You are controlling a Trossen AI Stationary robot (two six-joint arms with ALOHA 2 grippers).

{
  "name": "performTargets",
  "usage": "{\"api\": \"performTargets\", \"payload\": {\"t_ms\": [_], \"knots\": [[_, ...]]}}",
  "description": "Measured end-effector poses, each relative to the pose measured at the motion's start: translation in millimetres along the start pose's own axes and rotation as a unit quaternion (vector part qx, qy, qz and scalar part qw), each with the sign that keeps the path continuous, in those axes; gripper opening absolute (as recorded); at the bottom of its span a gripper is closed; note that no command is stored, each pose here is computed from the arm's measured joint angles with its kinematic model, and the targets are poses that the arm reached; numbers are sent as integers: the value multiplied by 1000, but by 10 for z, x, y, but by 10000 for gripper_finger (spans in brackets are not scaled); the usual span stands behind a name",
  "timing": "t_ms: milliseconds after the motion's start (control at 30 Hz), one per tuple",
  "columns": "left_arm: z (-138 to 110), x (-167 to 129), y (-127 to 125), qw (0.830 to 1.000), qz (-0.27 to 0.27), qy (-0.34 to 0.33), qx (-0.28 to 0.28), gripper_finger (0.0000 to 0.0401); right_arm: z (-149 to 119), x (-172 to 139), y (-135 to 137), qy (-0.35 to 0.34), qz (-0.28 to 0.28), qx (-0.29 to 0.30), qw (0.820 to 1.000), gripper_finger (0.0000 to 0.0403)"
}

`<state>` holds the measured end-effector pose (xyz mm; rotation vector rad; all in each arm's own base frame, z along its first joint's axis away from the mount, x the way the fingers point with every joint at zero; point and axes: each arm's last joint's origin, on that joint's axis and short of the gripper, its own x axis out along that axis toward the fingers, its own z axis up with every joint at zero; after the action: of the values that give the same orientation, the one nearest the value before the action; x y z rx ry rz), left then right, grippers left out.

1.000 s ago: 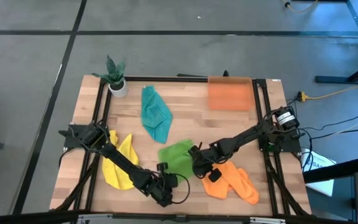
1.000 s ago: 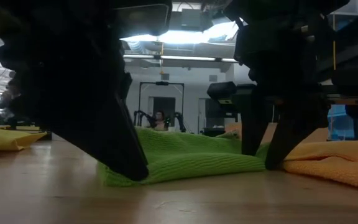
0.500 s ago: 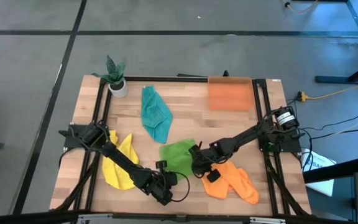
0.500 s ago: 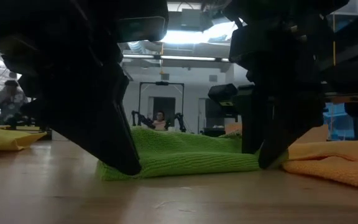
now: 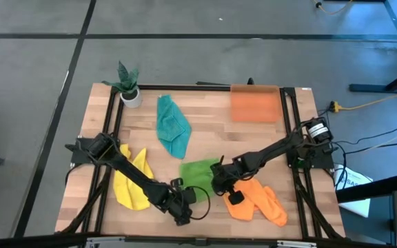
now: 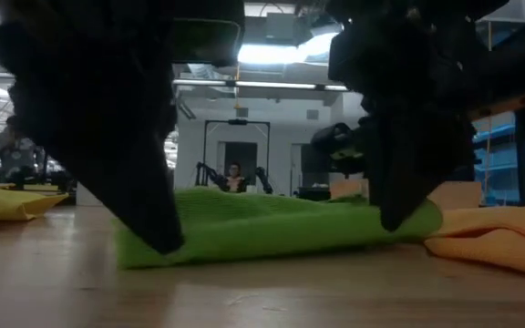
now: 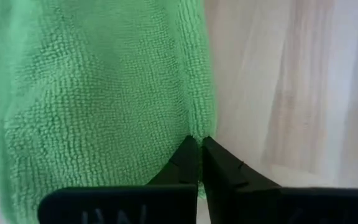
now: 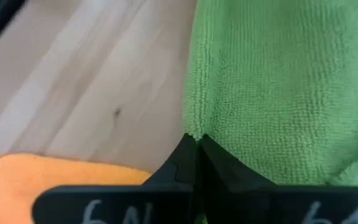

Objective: Roll microfiber towels into tight, uniform cylinder then place into a basket
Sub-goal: Fold the green towel

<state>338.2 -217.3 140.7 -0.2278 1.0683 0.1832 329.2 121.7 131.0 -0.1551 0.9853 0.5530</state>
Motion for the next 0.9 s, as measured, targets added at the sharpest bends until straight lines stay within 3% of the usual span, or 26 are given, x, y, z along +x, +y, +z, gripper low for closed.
{"api": "performTargets", "payload": {"t_ms": [100, 267, 433, 667, 900], "knots": [[92, -90, 41, 999, -27, 11, -29, 0, 12, -44, 7, -2, 2, 11, 1000, 5], [220, -175, 135, 996, -49, 22, -68, 0, 17, -100, -59, -12, 53, 50, 997, 4], [356, -225, 256, 988, -72, 41, -130, 0, -4, -125, -166, -11, 49, 86, 995, 4], [481, -203, 397, 969, -85, 67, -220, 0, -24, -181, -314, -21, 114, 147, 982, 4], [522, -186, 460, 964, -74, 64, -247, 0, -36, -235, -472, -34, 133, 202, 970, 6]]}}
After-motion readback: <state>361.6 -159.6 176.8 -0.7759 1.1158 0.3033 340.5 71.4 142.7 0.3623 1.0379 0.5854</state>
